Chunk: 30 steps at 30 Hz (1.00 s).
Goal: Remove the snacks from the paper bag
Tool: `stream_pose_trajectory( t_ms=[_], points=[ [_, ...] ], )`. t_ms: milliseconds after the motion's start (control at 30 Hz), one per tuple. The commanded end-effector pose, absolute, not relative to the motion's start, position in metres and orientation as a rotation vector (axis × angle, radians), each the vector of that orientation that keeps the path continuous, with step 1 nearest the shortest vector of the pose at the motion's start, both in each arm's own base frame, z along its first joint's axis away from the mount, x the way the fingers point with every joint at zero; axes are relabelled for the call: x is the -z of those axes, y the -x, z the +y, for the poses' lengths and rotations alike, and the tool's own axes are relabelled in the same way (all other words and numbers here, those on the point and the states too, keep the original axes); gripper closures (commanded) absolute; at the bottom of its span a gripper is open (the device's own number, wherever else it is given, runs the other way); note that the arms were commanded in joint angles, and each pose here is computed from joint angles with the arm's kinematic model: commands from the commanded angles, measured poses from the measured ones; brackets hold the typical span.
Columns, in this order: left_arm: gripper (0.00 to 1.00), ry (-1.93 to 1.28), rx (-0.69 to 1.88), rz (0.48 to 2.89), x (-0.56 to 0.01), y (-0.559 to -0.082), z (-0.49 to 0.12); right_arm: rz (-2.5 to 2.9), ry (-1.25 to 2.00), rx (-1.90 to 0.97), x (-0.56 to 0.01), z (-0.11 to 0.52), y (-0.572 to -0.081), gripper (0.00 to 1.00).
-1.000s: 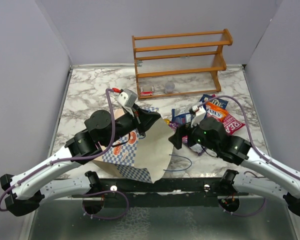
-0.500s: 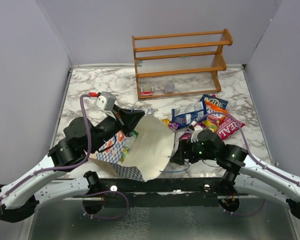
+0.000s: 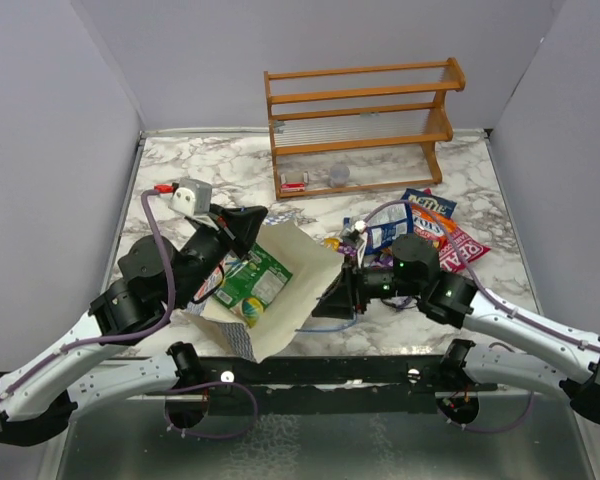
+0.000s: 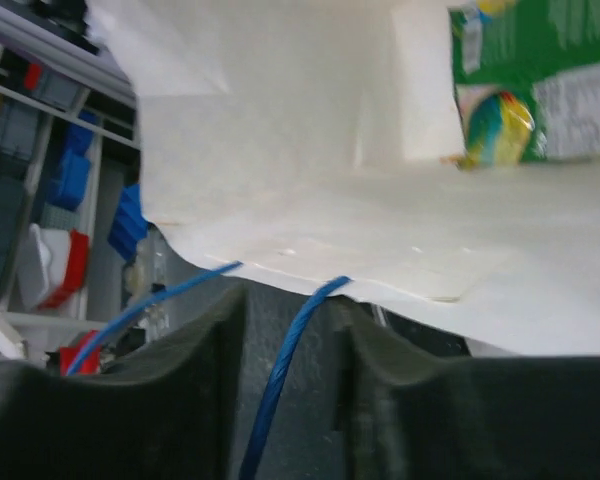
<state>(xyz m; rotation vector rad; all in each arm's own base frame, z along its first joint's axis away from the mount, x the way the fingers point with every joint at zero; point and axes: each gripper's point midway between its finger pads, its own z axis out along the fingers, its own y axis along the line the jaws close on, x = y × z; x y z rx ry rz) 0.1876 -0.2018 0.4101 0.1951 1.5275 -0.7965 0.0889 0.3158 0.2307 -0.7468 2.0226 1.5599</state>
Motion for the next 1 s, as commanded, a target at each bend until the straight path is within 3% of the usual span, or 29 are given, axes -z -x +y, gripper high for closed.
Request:
stream_pose_trajectory(
  t_ms=[0, 233, 500, 800, 967],
  points=[
    [1.00, -0.055, 0.759, 1.433, -0.442, -0.196, -0.178, 1.780, 0.851, -1.614, -0.292, 0.320, -0.084, 0.52],
    [1.00, -0.080, 0.782, 1.422, -0.444, -0.195, -0.184, 1.911, 0.688, -1.480, -0.280, 0.297, -0.093, 0.36],
    [1.00, -0.108, 0.645, 1.369, -0.468, -0.208, -0.179, 2.072, 0.666, -1.378, -0.253, 0.305, -0.108, 0.38],
    [1.00, -0.060, 0.164, 1.282, -0.515, -0.228, -0.111, 1.945, 0.746, -1.449, -0.283, 0.400, -0.167, 0.46],
    [1.00, -0.279, 0.135, 1.207, -0.556, -0.214, -0.117, 1.991, 0.770, -1.606, -0.271, 0.453, -0.182, 0.40]
  ],
)
